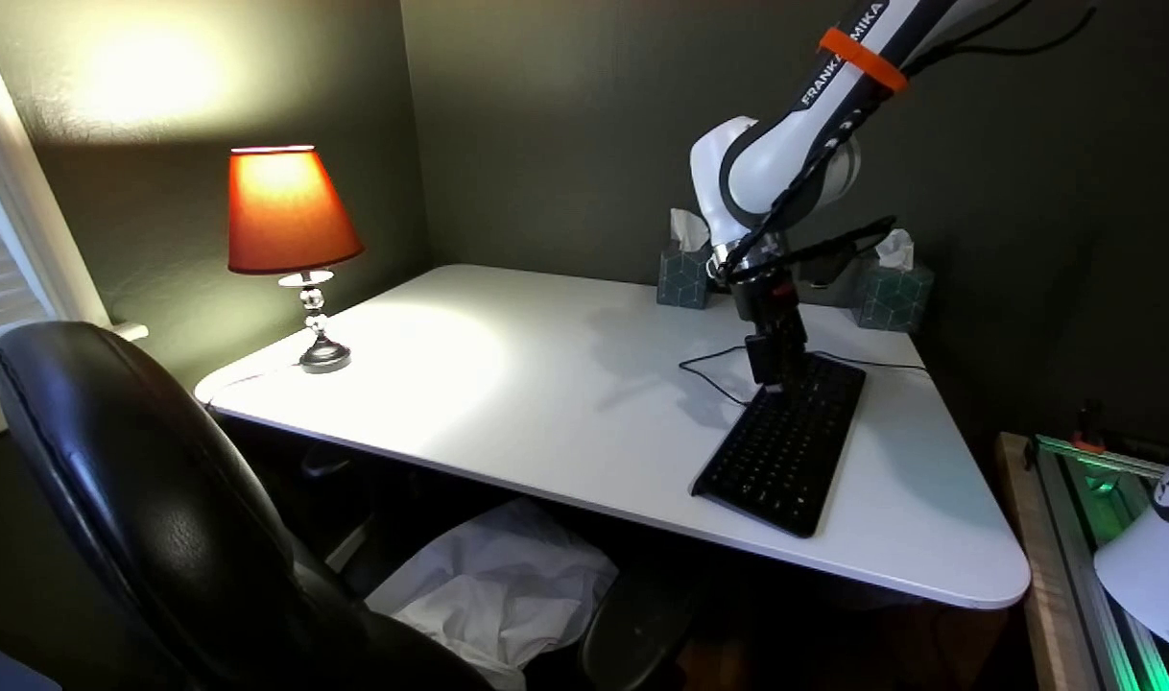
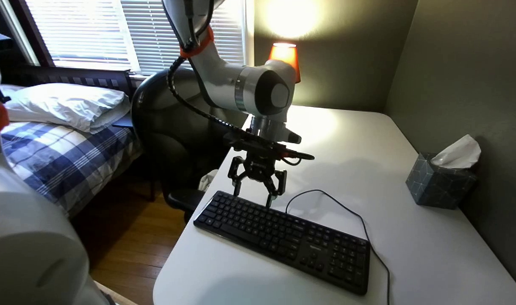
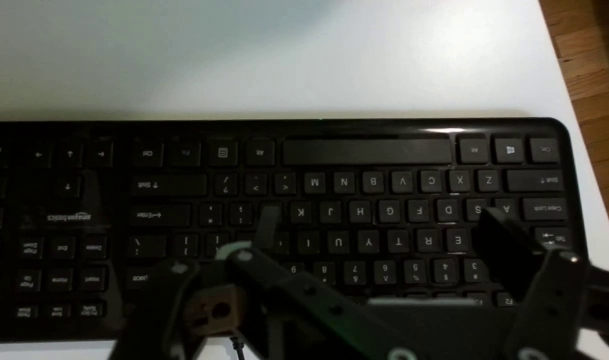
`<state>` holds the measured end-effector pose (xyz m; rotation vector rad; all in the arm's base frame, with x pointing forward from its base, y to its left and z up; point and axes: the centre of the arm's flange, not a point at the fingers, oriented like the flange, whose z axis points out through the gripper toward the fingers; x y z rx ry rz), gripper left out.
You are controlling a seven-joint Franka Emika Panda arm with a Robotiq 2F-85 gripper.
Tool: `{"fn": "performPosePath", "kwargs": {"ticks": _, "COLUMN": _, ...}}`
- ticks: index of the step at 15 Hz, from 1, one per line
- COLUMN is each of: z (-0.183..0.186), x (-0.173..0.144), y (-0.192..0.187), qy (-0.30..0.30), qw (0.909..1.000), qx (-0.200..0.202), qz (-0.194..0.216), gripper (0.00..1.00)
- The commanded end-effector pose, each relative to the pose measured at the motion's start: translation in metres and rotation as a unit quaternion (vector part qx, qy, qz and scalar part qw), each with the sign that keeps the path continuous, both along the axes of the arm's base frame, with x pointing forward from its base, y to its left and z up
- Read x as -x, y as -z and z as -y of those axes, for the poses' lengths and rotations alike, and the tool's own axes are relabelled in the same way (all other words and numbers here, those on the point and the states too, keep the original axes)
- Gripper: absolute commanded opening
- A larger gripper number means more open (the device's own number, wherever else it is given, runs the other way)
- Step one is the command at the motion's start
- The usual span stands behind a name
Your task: Press a key on the keyboard.
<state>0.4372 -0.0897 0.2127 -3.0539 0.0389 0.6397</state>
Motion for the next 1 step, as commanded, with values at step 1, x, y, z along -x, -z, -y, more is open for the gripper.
{"fn": "performPosePath", "kwargs": {"ticks": 1, "z": 0.0000, "x": 0.0007, "y": -0.0009, "qy": 0.001, "qw": 1.0000, "qx": 0.000, "qz": 0.001, "gripper": 1.00}}
